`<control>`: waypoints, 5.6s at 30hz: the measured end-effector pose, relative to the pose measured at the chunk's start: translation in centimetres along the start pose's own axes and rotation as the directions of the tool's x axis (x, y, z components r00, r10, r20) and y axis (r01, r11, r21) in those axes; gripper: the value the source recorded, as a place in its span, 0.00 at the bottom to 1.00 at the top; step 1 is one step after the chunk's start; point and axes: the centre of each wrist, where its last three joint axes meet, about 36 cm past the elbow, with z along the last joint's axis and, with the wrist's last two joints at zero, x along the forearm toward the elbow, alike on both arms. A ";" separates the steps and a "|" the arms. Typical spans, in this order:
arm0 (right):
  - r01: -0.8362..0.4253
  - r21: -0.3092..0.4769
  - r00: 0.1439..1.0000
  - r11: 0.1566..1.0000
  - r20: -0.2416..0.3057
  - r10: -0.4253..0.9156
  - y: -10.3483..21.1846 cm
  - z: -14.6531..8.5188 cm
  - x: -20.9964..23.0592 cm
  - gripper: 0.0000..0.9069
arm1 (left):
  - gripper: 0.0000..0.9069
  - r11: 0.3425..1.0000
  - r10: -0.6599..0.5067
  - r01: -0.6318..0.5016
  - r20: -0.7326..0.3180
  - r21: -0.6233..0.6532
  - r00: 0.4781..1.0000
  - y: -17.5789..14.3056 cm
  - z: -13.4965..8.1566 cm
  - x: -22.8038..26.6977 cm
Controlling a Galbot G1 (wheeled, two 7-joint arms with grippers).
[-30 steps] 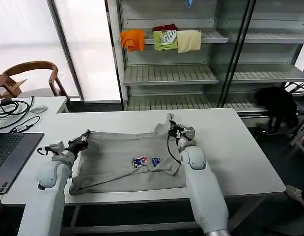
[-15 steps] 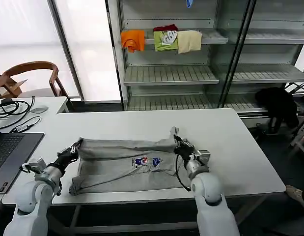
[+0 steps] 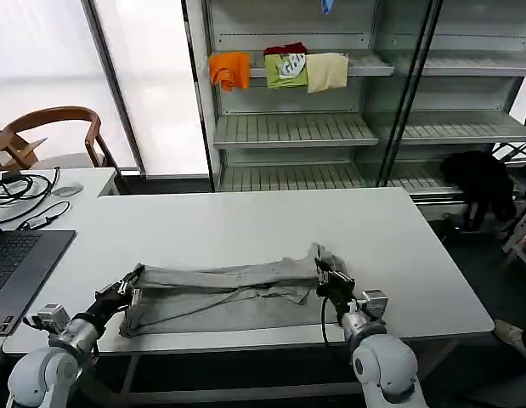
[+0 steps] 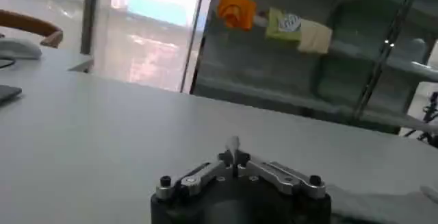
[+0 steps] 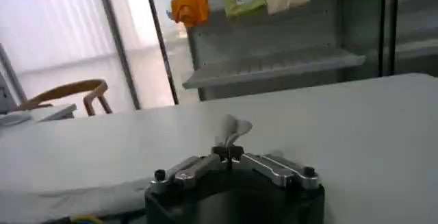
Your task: Fold and organize the clothes.
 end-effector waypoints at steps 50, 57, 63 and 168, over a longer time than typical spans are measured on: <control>-0.113 0.151 0.980 0.982 0.180 0.085 0.7 -2.7 1.5 1.00 | 0.00 0.963 -0.250 0.239 -0.081 -0.125 0.965 -7.6 5.0 1.5; -0.112 0.160 0.978 0.981 0.190 0.081 0.9 -3.0 1.8 1.00 | 0.00 0.963 -0.255 0.246 -0.074 -0.112 0.964 -7.8 5.0 1.0; -0.116 0.172 0.978 0.978 0.192 0.082 0.7 -3.1 1.9 1.00 | 0.00 0.957 -0.266 0.258 -0.050 -0.133 0.963 -7.5 4.7 1.0; -0.126 0.190 0.986 0.974 0.134 0.102 -0.1 -0.4 0.7 1.00 | 0.02 0.975 -0.217 0.215 -0.057 -0.053 0.974 1.3 2.2 0.9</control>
